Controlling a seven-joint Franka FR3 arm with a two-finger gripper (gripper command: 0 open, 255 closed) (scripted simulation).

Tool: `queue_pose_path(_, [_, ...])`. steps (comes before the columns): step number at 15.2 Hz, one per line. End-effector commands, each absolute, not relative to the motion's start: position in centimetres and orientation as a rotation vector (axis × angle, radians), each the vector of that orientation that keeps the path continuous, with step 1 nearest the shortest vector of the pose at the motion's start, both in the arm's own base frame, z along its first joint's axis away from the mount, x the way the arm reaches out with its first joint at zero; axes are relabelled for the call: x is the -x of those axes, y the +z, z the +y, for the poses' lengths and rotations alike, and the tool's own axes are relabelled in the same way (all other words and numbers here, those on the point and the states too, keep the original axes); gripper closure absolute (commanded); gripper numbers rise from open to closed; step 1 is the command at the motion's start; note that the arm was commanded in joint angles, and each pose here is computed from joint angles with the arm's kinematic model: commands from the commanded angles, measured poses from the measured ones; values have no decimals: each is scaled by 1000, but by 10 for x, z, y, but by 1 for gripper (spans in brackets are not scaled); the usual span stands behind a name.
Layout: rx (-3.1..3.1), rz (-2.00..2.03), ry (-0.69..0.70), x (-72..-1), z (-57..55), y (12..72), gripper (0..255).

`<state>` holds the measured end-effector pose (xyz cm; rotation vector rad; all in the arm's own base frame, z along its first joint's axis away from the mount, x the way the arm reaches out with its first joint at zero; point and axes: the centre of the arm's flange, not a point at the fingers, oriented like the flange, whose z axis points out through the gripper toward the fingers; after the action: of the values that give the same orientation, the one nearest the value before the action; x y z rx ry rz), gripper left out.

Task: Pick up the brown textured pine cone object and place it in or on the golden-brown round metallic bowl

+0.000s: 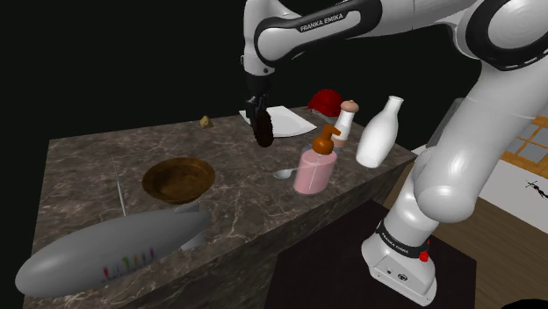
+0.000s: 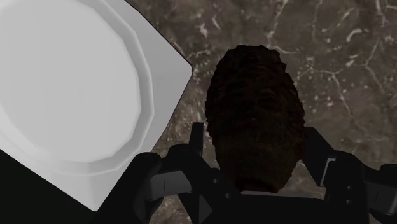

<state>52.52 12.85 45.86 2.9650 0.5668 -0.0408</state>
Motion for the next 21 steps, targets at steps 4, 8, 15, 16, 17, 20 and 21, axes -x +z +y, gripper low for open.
queue_pose_path(4, [-2965,567,-41,-526,129,486,255])
queue_pose_path(8, [-2965,567,-41,-526,142,499,255])
queue_pose_path(15, [-2965,567,-41,-522,234,501,255])
queue_pose_path(16, [-2965,567,-41,-522,248,501,255])
queue_pose_path(17, [-2965,567,-41,-521,261,501,255])
queue_pose_path(20, [-2965,567,-41,-520,300,502,255])
queue_pose_path(21, [-2965,567,-41,-519,313,502,255])
